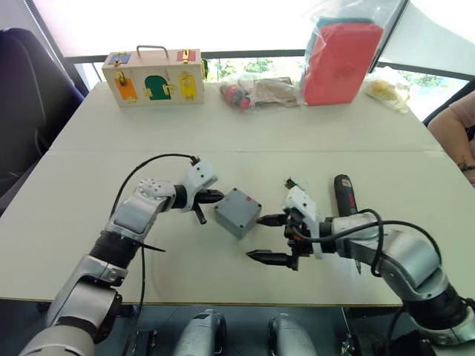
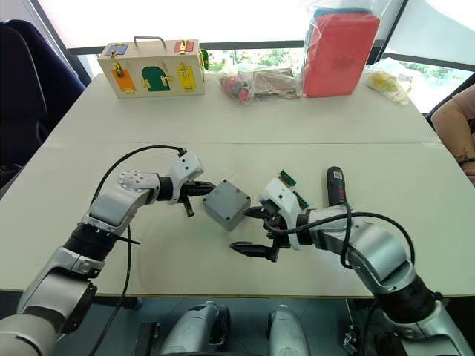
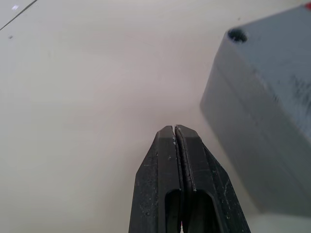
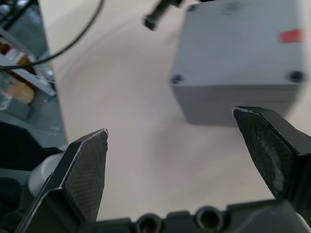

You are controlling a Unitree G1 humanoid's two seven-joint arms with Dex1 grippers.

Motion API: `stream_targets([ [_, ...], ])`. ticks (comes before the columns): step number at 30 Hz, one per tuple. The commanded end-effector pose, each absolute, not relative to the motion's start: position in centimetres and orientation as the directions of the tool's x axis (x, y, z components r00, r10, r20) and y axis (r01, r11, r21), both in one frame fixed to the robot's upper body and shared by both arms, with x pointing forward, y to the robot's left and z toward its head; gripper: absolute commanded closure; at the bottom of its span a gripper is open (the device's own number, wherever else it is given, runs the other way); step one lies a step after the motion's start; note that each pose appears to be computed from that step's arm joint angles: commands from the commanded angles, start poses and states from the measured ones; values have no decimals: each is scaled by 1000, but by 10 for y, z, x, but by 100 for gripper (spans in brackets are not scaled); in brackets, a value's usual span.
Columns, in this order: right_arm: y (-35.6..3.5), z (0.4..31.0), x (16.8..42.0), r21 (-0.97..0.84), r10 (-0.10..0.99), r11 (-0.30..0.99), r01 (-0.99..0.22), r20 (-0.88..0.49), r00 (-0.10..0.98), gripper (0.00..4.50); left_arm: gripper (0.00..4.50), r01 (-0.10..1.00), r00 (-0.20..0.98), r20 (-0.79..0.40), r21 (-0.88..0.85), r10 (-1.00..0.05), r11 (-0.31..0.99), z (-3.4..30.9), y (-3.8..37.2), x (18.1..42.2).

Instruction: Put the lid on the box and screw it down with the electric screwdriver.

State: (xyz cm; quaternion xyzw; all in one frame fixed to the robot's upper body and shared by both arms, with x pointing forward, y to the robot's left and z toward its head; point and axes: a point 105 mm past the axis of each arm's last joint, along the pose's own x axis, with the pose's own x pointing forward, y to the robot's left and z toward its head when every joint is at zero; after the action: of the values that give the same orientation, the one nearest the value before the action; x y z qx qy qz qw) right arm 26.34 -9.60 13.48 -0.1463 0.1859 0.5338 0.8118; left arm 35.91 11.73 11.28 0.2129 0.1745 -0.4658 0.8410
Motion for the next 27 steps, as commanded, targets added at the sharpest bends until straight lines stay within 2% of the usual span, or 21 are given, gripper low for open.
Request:
stream_targets([
  [1, -107, 145, 284, -143, 785, 422, -895, -436, 440, 10, 450, 885, 460, -485, 186, -743, 426, 125, 121, 339],
  [5, -107, 136, 302, -191, 771, 419, -888, -441, 459, 10, 450, 931, 358, -512, 136, -781, 339, 118, 117, 305],
  [7, -102, 132, 306, -197, 781, 395, -897, -443, 441, 10, 450, 930, 360, -505, 121, -784, 348, 114, 113, 302],
  [11, -92, 129, 304, -186, 809, 335, -924, -445, 383, 10, 450, 917, 390, -488, 126, -781, 380, 111, 105, 305],
  [17, -84, 125, 287, -149, 834, 250, -957, -469, 290, 10, 450, 885, 462, -450, 171, -764, 434, 112, 96, 325],
  [22, -80, 125, 280, -138, 838, 252, -958, -464, 288, 10, 450, 873, 486, -437, 190, -757, 450, 115, 95, 338],
  [27, -83, 126, 281, -149, 827, 293, -944, -457, 329, 10, 450, 878, 477, -427, 190, -768, 440, 121, 95, 339],
])
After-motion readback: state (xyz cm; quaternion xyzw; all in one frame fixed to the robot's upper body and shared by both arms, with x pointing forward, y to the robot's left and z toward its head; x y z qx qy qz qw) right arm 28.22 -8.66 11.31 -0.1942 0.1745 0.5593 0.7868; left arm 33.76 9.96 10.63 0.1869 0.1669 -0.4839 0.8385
